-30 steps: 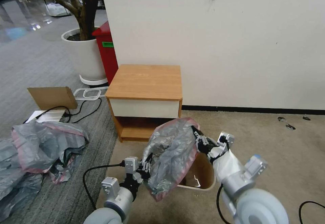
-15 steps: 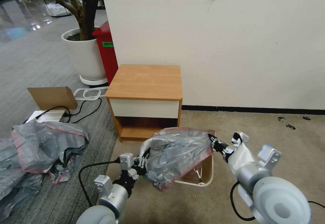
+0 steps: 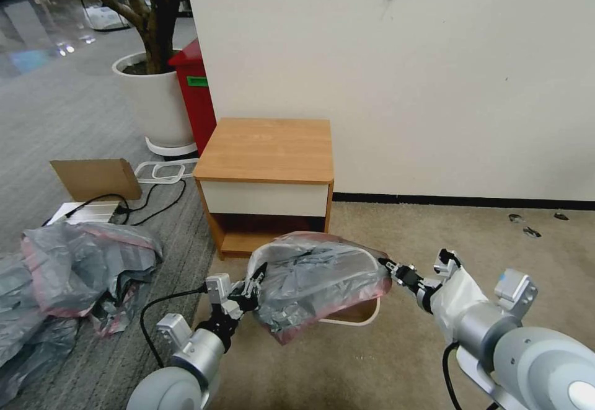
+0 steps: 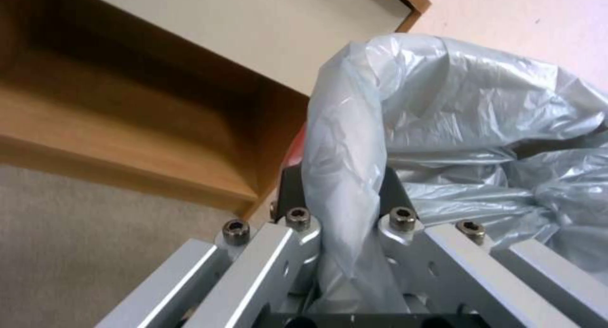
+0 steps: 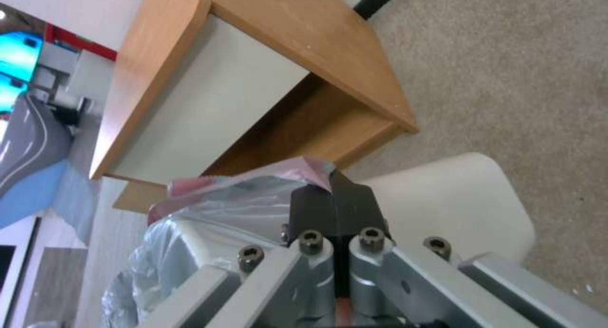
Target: Pick up the garbage bag from the table and place it over the trash can.
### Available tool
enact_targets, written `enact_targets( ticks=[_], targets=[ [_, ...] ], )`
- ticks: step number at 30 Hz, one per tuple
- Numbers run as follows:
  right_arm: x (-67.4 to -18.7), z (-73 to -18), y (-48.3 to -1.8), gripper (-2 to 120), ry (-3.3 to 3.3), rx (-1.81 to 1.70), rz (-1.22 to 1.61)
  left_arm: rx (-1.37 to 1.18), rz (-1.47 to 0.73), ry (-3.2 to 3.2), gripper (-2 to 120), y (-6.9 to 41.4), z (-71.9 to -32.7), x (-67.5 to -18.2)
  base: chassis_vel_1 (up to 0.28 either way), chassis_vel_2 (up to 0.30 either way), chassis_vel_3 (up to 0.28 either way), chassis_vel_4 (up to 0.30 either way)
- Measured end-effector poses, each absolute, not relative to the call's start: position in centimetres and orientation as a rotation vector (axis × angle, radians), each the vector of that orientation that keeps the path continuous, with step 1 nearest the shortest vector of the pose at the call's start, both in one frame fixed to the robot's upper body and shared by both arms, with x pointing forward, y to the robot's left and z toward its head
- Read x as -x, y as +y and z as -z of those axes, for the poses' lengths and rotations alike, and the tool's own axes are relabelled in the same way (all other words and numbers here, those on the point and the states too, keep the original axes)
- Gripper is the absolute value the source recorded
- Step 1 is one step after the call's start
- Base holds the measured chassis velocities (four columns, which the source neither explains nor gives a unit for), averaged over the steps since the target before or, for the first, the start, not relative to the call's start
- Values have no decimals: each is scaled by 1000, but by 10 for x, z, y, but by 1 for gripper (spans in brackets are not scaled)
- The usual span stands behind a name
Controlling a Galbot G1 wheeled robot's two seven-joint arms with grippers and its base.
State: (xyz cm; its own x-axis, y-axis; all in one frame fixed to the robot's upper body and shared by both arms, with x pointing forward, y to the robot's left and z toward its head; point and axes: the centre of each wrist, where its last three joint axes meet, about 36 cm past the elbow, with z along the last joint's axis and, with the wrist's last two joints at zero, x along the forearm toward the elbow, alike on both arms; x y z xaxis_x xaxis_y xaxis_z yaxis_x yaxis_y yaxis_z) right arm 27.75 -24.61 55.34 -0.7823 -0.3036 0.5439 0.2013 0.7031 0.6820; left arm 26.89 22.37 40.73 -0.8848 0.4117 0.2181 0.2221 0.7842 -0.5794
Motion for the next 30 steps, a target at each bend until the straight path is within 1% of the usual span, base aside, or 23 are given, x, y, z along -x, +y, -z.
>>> enact_targets(
  ticks=[11,18,23,24,25,26,30],
  targets=[
    [-276,-555,-254,0,-2244,-93,938,455,-851,-2601,7,238,-403,-276,0,0,0,0],
    [-288,-527,-255,0,-2255,-125,885,438,-929,-2559,7,242,-405,-279,0,0,0,0],
    [-287,-528,-258,0,-2301,-202,904,426,-942,-2553,7,245,-406,-281,0,0,0,0],
    [-284,-533,-257,7,-2321,-231,926,419,-938,-2552,7,246,-405,-281,0,0,0,0],
    [-281,-536,-256,10,-2330,-241,945,413,-935,-2551,7,246,-404,-282,0,0,0,0],
    [-281,-536,-256,10,-2330,-241,945,413,-935,-2551,7,246,-404,-282,0,0,0,0],
    [-264,-540,-250,27,-2361,-241,1067,381,-929,-2544,7,248,-400,-284,0,0,0,0]
  ],
)
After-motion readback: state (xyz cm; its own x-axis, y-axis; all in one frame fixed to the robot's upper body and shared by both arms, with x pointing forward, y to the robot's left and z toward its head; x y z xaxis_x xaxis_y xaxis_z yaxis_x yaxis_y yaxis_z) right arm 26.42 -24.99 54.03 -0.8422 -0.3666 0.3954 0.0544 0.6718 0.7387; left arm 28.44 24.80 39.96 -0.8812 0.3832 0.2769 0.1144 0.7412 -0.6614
